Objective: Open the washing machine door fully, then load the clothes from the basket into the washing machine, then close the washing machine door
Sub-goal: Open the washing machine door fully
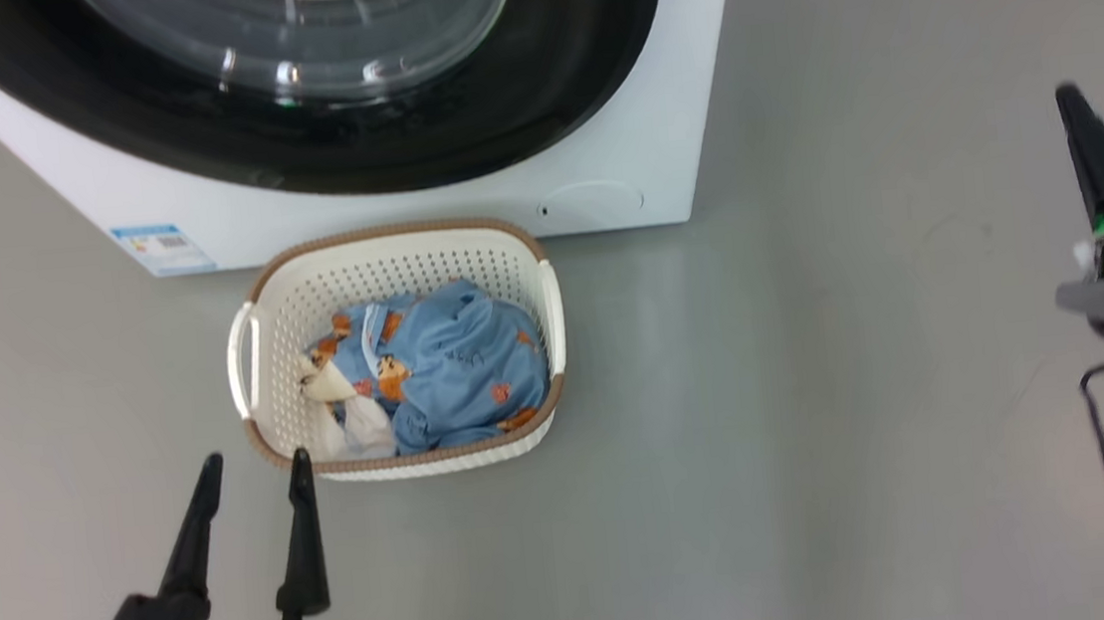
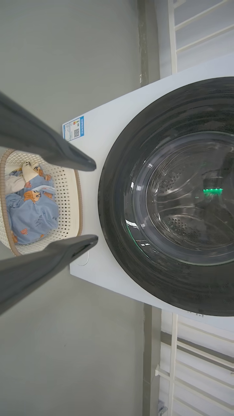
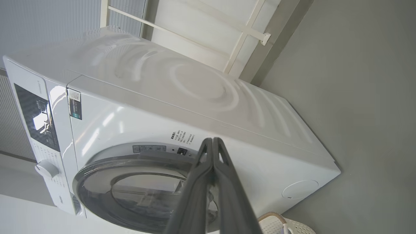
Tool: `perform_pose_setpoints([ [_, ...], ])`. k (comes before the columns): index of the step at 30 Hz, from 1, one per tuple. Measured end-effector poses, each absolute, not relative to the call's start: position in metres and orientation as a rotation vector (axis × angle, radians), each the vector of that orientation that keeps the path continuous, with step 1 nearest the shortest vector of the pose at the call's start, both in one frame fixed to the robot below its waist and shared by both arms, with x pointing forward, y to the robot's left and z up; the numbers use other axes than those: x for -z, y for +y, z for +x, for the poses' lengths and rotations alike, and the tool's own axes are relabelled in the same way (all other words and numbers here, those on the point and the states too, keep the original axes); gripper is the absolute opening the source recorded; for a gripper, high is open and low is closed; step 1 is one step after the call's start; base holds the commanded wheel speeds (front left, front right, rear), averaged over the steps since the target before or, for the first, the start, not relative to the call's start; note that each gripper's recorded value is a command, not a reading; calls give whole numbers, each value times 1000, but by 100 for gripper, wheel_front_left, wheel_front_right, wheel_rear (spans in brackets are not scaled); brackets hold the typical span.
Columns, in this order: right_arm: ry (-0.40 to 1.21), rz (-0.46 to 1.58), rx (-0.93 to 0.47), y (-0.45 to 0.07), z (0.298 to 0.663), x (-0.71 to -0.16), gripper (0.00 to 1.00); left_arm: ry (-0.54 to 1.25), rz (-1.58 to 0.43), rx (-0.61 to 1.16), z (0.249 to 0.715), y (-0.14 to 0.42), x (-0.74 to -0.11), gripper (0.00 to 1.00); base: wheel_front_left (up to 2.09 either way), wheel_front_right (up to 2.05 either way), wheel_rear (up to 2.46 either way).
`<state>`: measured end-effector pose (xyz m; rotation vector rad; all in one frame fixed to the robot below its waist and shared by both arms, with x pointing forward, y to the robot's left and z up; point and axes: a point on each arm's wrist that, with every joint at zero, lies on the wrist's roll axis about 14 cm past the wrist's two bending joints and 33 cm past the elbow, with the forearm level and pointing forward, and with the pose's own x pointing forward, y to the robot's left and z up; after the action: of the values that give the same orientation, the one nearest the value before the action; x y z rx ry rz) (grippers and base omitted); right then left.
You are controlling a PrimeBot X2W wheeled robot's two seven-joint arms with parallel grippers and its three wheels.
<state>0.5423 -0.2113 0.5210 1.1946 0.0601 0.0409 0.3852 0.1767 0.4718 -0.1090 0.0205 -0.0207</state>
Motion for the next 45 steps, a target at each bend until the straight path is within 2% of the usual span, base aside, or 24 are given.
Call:
perform_pose_setpoints([
  [7, 202, 1233, -212, -179, 574, -528, 0, 20, -118, 15, 399, 177, -470, 100, 0, 0, 0],
  [22, 354, 1254, -437, -122, 637, -545, 0, 23, -123, -8, 419, 181, -465, 100, 0, 0, 0],
  [33, 392, 1207, -512, -75, 688, -555, 0, 27, -151, -2, 432, 176, -461, 100, 0, 0, 0],
  [45, 490, 1146, -546, -30, 712, -526, 0, 46, -164, -19, 442, 178, -453, 100, 0, 0, 0],
])
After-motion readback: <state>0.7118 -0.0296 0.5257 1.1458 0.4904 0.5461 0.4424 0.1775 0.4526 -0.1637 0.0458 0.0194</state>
